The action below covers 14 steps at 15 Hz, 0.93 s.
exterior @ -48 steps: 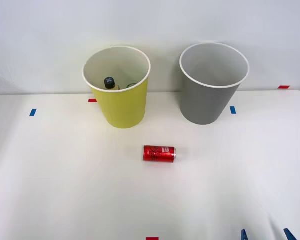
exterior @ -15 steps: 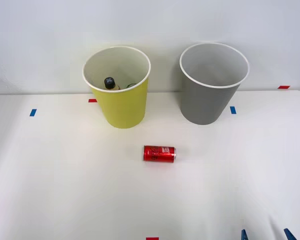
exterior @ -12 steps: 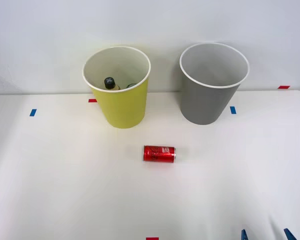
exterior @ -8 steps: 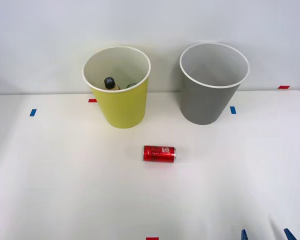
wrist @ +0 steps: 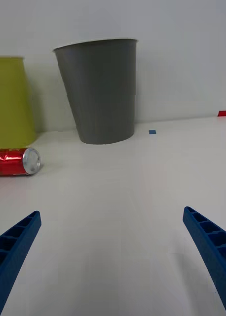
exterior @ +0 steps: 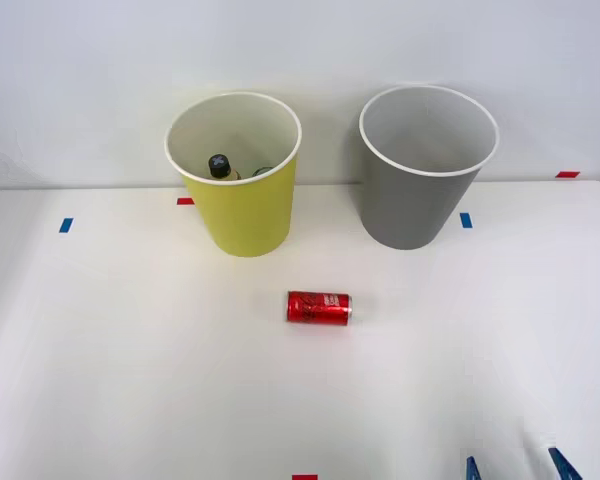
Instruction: Put cans in the gray bin, plastic bottles in the light green bin
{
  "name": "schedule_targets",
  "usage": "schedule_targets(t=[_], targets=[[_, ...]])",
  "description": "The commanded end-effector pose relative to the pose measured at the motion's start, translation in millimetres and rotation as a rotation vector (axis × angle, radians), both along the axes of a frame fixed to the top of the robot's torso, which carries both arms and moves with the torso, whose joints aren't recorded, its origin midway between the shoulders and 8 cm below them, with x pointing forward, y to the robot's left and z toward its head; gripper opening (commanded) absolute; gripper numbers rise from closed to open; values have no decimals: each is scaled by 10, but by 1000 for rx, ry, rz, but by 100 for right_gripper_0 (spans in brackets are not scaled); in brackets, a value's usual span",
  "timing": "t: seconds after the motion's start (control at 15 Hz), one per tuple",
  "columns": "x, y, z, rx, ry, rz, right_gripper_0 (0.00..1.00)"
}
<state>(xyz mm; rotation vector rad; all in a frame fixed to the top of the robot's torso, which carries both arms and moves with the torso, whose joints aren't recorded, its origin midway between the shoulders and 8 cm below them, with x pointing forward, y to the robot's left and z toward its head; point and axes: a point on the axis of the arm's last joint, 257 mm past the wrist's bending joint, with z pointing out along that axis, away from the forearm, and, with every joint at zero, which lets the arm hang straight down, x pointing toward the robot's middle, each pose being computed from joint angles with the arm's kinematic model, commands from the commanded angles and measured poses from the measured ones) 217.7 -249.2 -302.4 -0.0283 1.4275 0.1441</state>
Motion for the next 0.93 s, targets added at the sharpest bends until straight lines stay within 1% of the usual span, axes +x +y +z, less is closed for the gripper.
schedule_targets(t=[0.07,0.2,0.27,0.33,0.47,0.67,0.8,0.93], targets=[[63,54,247,-105,-55,103,100],[103,103,320,-216,-81,200,100],[158,145,368,-279,-105,265,100],[232,167,385,-344,-108,322,100],[431,214,471,-461,-90,393,100],[699,376,710,-561,-55,441,100],[834,472,821,-605,-47,460,100],[947,613,884,-634,-64,500,100]])
